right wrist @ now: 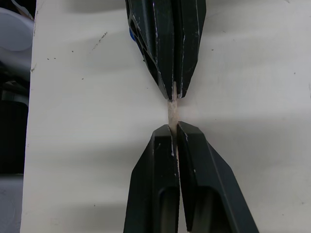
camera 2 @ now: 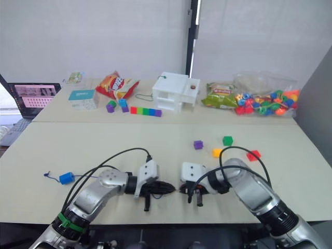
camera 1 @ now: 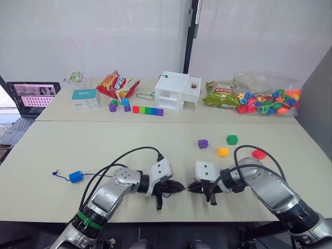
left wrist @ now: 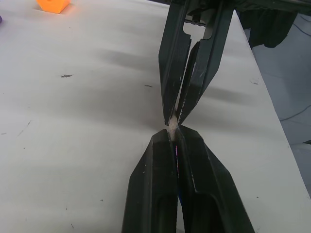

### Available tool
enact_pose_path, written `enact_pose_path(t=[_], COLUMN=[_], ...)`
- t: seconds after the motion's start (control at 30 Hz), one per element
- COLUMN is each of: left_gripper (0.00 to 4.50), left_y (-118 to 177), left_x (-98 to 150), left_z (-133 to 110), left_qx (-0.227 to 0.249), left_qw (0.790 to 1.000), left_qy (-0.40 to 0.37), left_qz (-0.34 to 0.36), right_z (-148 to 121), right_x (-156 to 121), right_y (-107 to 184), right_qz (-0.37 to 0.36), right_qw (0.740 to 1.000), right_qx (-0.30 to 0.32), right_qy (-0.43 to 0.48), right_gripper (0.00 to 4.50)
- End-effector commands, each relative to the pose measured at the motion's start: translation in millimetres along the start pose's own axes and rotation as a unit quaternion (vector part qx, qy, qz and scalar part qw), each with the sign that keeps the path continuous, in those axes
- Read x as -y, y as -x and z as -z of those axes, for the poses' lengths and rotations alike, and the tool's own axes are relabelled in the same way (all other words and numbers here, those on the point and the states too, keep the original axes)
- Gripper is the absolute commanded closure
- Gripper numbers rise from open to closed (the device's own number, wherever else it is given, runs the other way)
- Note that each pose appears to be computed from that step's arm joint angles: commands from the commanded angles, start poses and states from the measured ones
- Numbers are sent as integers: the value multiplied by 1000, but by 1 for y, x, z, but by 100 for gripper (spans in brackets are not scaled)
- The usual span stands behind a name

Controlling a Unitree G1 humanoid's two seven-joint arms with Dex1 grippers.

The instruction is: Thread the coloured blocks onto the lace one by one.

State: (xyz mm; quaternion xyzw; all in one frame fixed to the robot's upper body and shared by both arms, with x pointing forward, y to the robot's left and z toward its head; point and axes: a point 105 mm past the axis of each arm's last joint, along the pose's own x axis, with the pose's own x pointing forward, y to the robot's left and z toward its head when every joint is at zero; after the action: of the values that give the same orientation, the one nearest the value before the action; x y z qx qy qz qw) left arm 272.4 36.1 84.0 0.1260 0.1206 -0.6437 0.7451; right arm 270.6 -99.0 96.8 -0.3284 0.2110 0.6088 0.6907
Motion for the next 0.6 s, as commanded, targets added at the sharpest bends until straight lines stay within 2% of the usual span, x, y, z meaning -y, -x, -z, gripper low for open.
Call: enact_pose_path(t=[0.03, 0.2, 0.53, 0.6], left_gripper=[381, 222, 222, 277], left_y=[3, 1, -3, -5], left_x=[-4, -3, -1, -1], left_z=[-13, -12, -7, -6], left_qx=[13, -1, -11, -19], left_qw=[1000, 1000, 1000, 999], left_qy=[-18, -27, -24, -29], left_qz=[-12, -9, 3, 4], right_z=[-3, -4, -5, -5], right_x=[2, 3, 2, 2], right_y=[3, 2, 3, 3], right_qz=[6, 6, 6, 6], right_qw=[1000, 1000, 1000, 1000], right_qx=[-1, 0, -1, -1], right_qy=[10, 11, 13, 13], right_gripper=[450, 450, 450, 450])
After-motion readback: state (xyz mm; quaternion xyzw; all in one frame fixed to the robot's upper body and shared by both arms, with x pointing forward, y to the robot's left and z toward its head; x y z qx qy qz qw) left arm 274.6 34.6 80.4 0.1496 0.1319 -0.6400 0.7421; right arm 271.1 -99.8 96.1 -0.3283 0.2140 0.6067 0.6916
